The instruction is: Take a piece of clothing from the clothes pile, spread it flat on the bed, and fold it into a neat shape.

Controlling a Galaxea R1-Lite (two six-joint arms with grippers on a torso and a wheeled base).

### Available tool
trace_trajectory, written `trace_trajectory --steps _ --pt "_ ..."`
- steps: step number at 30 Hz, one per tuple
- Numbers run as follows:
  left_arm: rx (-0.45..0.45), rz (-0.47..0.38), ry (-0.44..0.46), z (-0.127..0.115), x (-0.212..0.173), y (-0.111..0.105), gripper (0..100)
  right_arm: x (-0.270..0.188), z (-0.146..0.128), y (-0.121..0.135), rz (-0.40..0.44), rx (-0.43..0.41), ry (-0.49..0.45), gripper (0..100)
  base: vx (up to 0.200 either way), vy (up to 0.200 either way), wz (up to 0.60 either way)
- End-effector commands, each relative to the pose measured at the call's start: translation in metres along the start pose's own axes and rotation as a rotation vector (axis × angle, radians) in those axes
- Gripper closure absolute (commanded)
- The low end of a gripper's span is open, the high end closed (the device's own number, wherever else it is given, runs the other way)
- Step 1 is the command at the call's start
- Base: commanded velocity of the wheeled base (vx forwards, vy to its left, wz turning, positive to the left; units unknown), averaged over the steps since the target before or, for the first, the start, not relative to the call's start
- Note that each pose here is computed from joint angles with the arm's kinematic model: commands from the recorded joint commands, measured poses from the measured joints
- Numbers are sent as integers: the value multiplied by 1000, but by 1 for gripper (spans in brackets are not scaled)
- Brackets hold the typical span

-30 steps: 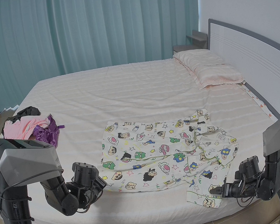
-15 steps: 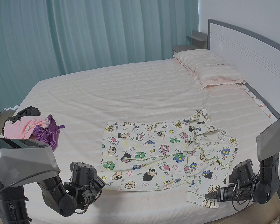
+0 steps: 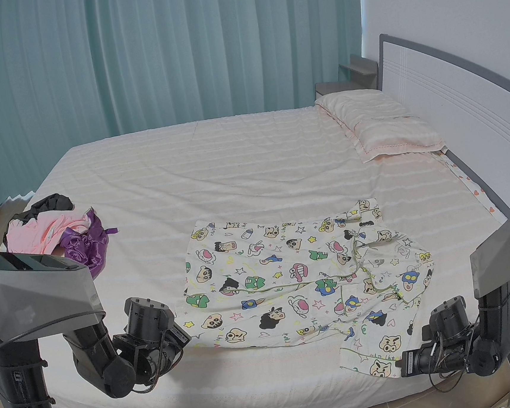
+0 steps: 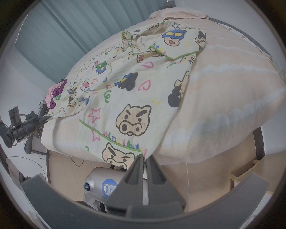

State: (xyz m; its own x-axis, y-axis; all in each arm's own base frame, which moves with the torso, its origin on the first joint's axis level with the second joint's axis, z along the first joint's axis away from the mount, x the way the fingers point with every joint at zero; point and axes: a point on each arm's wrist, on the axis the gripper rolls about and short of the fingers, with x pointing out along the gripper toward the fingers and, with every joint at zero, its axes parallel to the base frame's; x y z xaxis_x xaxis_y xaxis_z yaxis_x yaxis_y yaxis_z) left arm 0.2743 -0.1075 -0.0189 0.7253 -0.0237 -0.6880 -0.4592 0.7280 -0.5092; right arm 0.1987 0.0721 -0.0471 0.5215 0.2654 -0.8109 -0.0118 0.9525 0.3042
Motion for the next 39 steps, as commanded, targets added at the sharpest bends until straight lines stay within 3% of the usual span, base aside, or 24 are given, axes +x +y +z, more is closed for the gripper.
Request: trace_trajectory --steps 1,7,17,26,39 --pt "1 -2 -1 0 -2 0 100 -10 -7 3 11 -16 8 100 0 0 0" --pt "30 23 15 -3 -7 8 100 -14 -5 -4 -16 11 3 100 0 0 0" --pt "90 14 39 -10 -24 9 100 -39 -6 -10 -68 24 73 100 0 0 0" --pt "249 45 106 -29 -36 21 100 -56 -5 -28 -124 -7 113 100 0 0 0" --pt "452 91 223 -63 -47 39 100 -73 -10 -33 -123 -49 174 100 0 0 0"
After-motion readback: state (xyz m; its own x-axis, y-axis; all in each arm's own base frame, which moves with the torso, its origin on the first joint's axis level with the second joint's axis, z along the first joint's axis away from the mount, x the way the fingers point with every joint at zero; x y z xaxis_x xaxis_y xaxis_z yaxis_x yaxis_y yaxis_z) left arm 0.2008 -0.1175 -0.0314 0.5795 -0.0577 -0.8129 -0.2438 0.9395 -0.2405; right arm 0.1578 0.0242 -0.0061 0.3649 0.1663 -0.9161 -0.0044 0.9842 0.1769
